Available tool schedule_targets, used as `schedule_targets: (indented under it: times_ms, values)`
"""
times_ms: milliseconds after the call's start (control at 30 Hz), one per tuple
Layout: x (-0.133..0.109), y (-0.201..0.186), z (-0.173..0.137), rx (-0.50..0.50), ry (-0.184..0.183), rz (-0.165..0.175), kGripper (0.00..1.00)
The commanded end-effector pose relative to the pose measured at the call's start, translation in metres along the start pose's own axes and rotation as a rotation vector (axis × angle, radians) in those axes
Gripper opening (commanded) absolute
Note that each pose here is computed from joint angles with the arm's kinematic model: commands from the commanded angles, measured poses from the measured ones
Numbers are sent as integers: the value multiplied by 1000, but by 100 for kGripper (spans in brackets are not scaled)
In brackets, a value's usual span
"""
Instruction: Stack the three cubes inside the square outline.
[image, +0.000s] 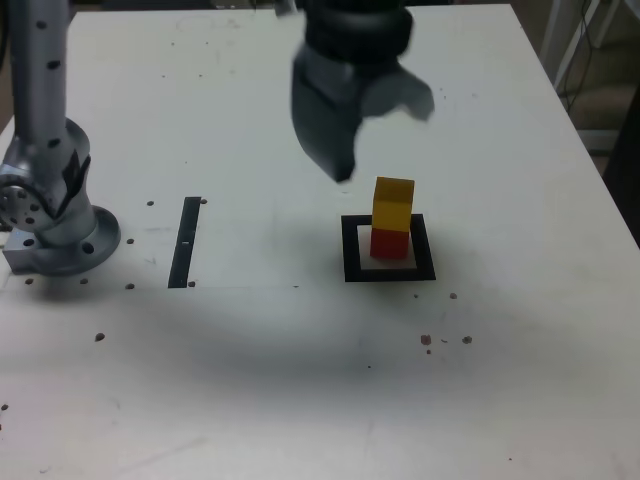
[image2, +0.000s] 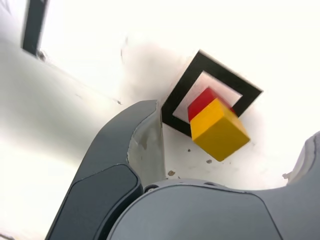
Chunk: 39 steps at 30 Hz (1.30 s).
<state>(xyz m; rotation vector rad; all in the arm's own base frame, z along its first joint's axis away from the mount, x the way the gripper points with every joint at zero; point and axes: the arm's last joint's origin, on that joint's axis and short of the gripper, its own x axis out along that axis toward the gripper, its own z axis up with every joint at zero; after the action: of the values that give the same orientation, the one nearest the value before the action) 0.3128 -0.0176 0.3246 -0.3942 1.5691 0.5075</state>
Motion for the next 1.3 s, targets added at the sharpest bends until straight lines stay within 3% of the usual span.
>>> schedule_targets:
  times_ms: [0,400,633,800,933,1067,1267]
  values:
    - [-6,10,-1,21,-17,7,100]
    - [-5,75,37,260,-37,79,99]
    - [13,127,66,375,35,88,99]
    - [20,147,83,396,46,108,99]
    - [24,157,97,368,40,119,99]
    - [26,160,114,265,20,120,99]
    - [38,165,137,112,38,88,98]
